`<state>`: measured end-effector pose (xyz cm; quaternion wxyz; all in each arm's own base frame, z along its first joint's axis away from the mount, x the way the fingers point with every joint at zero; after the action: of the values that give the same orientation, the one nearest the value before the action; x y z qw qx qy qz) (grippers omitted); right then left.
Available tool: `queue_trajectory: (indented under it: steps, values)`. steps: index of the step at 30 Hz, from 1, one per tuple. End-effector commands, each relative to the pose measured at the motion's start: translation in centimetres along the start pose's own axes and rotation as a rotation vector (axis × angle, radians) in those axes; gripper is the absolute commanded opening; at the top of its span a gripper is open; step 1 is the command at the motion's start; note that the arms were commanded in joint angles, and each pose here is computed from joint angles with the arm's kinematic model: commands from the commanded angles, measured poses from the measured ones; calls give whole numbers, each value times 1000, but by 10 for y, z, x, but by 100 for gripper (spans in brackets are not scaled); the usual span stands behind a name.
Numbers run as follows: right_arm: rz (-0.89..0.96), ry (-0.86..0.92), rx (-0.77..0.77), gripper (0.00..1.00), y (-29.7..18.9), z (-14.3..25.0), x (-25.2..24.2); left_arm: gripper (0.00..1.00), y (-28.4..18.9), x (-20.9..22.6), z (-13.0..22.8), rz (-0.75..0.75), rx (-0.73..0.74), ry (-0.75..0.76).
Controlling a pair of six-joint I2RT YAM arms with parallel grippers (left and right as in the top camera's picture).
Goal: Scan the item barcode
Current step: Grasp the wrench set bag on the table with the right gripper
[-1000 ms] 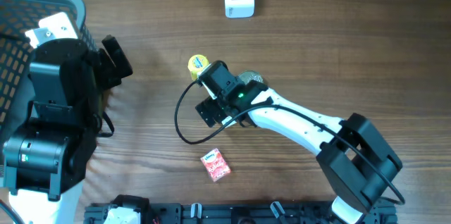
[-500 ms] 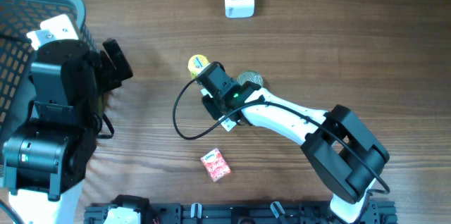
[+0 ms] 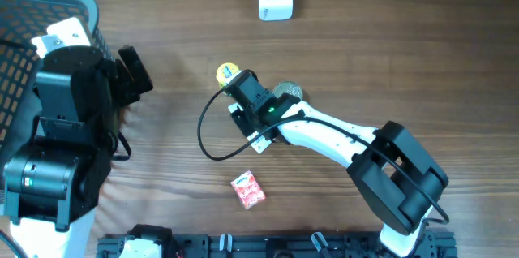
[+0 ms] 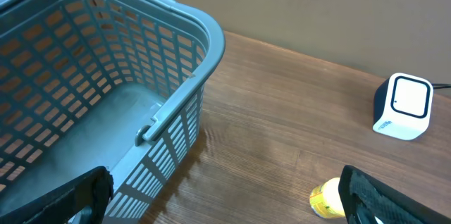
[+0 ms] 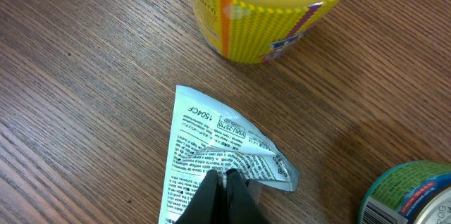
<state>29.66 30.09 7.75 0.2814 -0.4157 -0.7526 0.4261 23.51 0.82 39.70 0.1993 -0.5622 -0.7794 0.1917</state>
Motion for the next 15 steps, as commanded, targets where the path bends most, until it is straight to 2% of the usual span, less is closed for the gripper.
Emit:
queue_trajectory:
  steps: [1, 9, 15]
  values:
    - [10, -14, 5, 5, 5, 3, -1, 100, 2, 1, 1, -18, 1, -8]
    - [5, -29, -18, 4, -5, -7, 0, 100, 3, 1, 2, -19, 9, -4]
    - [26, -41, -139, 5, -55, -33, -5, 100, 3, 1, 2, -20, 11, -3]
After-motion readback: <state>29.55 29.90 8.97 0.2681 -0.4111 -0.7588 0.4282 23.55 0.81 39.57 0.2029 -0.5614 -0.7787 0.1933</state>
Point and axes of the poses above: each gripper's point midway between its finger pads, its own y axis out along the fingers, its own x axis along the line the jaws close on, z = x × y, the point moved 6 cm from there along -y, back along the fingers, and after that the axes turned 9 degrees about y, right-handed, at the moved point
